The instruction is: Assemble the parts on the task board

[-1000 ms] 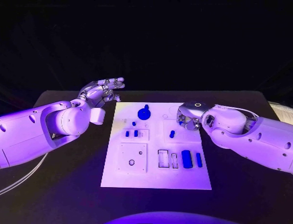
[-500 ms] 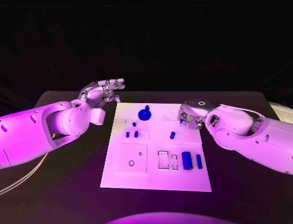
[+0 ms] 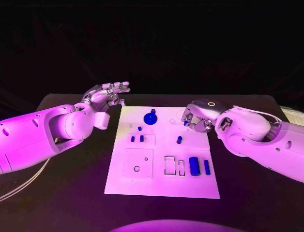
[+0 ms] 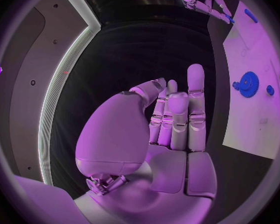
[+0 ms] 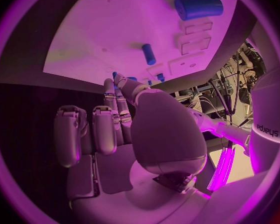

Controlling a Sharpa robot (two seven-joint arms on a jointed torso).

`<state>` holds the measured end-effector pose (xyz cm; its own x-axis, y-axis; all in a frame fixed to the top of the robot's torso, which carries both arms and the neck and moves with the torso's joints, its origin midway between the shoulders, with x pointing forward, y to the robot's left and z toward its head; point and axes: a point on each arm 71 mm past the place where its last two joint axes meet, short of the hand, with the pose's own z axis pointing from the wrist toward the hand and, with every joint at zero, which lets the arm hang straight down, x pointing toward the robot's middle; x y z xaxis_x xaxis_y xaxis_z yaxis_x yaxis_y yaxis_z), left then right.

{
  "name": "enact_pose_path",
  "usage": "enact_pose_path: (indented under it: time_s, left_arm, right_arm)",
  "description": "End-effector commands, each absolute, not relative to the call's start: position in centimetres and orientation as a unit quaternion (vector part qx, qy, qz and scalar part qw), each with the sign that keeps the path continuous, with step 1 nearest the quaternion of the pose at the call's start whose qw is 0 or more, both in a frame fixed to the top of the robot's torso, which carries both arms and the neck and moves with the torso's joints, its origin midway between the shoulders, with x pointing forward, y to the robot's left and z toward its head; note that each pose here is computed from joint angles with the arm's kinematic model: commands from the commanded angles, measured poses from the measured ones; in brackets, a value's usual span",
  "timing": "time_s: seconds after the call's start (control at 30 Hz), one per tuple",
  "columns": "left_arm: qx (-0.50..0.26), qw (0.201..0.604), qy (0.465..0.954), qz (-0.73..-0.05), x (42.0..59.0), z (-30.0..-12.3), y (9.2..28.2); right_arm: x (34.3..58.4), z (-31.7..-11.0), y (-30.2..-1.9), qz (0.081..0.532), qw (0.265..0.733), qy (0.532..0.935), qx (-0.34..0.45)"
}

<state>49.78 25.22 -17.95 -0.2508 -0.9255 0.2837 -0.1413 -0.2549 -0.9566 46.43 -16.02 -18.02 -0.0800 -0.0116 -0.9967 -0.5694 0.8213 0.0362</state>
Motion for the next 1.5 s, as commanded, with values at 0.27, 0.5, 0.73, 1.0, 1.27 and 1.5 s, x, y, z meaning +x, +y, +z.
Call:
enact_pose_path:
  time_s: [0.27,0.5,0.73,1.0,1.27,1.5]
  left_arm:
    - [-0.510,0.317,0.520,-0.608,49.7,-17.9,24.5]
    - [-0.507,0.311,0.522,-0.611,49.7,-18.0,23.9]
    - [-0.504,0.304,0.524,-0.615,49.5,-17.9,23.3]
    - [-0.502,0.299,0.526,-0.618,49.3,-17.9,22.9]
    - [-0.502,0.297,0.527,-0.618,49.2,-17.9,22.9]
    - [-0.501,0.295,0.528,-0.619,49.2,-17.9,22.8]
  right_arm:
    - [42.7,-17.4,-10.5,0.304,0.628,0.678,-0.234]
    - [41.0,-19.6,-7.8,0.334,0.597,0.685,-0.250]
    - [40.1,-21.9,-6.3,0.348,0.571,0.699,-0.254]
    - [39.8,-23.3,-5.5,0.353,0.556,0.708,-0.256]
    - [39.7,-24.0,-5.1,0.354,0.551,0.711,-0.258]
    - [39.7,-24.1,-4.8,0.355,0.550,0.710,-0.259]
